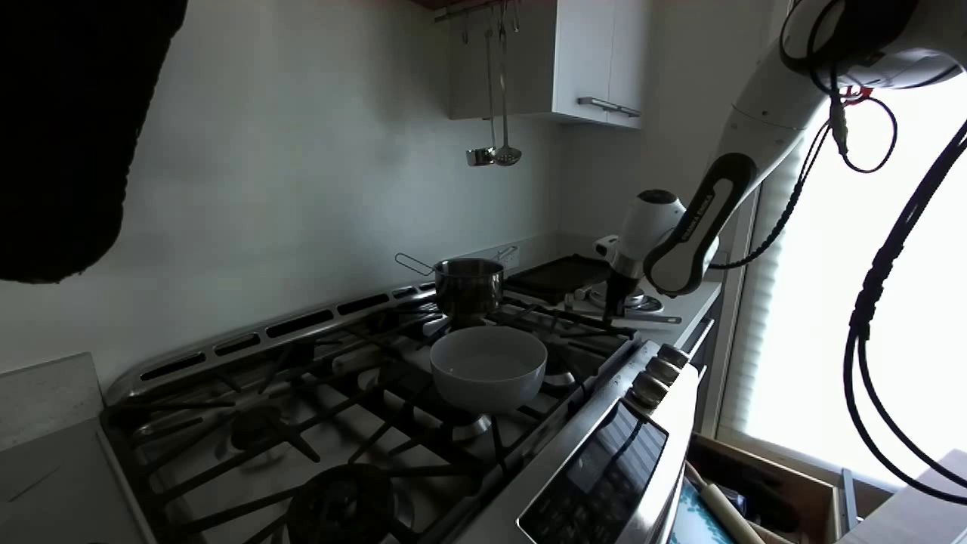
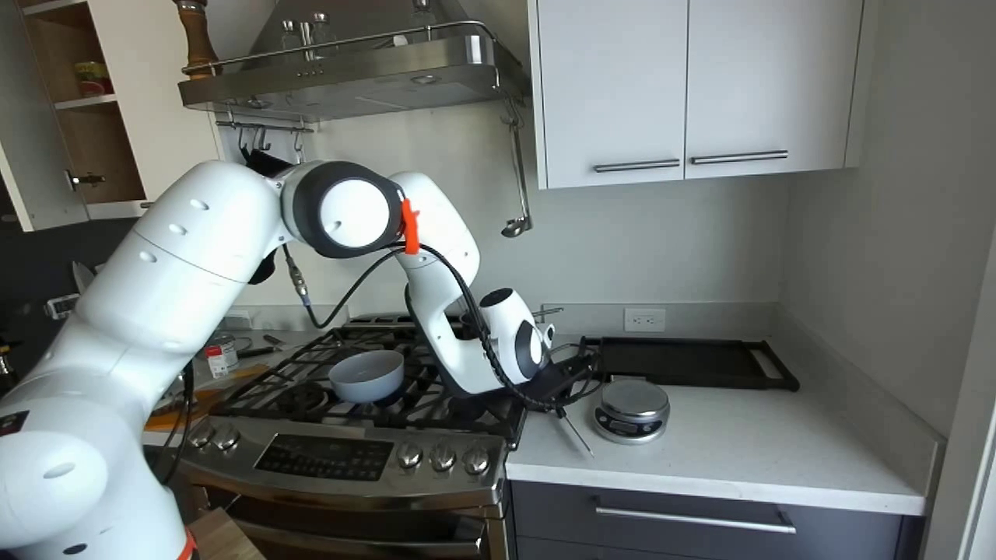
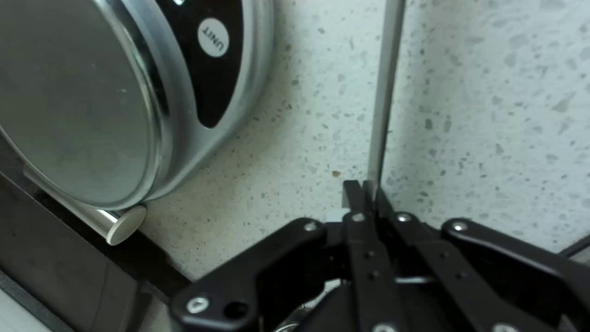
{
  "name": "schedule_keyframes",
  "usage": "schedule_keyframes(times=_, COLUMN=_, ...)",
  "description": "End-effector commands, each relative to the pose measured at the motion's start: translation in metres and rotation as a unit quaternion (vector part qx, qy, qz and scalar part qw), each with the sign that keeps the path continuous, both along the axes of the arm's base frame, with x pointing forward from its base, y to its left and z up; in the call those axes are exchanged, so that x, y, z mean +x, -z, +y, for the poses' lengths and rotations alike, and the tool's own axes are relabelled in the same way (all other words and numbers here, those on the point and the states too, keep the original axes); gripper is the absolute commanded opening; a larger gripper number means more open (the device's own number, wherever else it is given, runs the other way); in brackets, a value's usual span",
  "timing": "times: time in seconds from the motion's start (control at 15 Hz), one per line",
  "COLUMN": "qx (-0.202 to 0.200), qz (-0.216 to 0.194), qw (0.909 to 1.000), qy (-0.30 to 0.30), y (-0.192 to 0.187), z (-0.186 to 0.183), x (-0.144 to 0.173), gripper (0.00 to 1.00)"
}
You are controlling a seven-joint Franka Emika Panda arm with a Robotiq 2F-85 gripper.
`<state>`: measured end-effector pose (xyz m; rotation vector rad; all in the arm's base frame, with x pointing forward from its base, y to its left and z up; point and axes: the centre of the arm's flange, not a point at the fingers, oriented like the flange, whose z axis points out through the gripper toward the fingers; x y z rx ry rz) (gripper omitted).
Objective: Put the grey bowl on the stove, then remove the serve spoon from the bowl
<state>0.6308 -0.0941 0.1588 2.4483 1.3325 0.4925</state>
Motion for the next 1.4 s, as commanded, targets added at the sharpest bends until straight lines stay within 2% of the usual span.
schedule_keyframes(times=0.0, qx=0.008, qz=0.002, qw=0.9999, qy=-0.008, y=0.007, z=-0.009, x=0.01, gripper=0.01)
schedule_keyframes(times=0.2, qx=0.009, qz=0.002, qw=0.9999, qy=-0.013, y=0.007, z=-0.009, x=0.009, gripper=0.01)
schedule_keyframes(times=0.8, qx=-0.053, qz=0.01, qw=0.9973, qy=-0.05, y=0.004, z=-0.001, x=0.009, gripper=0.02)
schedule_keyframes(times=0.87, qx=-0.058, qz=0.01, qw=0.9968, qy=-0.054, y=0.004, z=0.0, x=0.009, gripper=0.04)
schedule_keyframes(times=0.93, qx=-0.062, qz=0.011, qw=0.9964, qy=-0.056, y=0.004, z=0.001, x=0.009, gripper=0.11)
schedule_keyframes(times=1.07, qx=-0.068, qz=0.012, qw=0.9958, qy=-0.06, y=0.003, z=0.002, x=0.01, gripper=0.17)
schedule_keyframes(times=1.13, qx=-0.07, qz=0.011, qw=0.9956, qy=-0.061, y=0.003, z=0.002, x=0.01, gripper=0.13)
schedule_keyframes(times=1.33, qx=-0.074, qz=0.013, qw=0.9951, qy=-0.064, y=0.003, z=0.003, x=0.011, gripper=0.15)
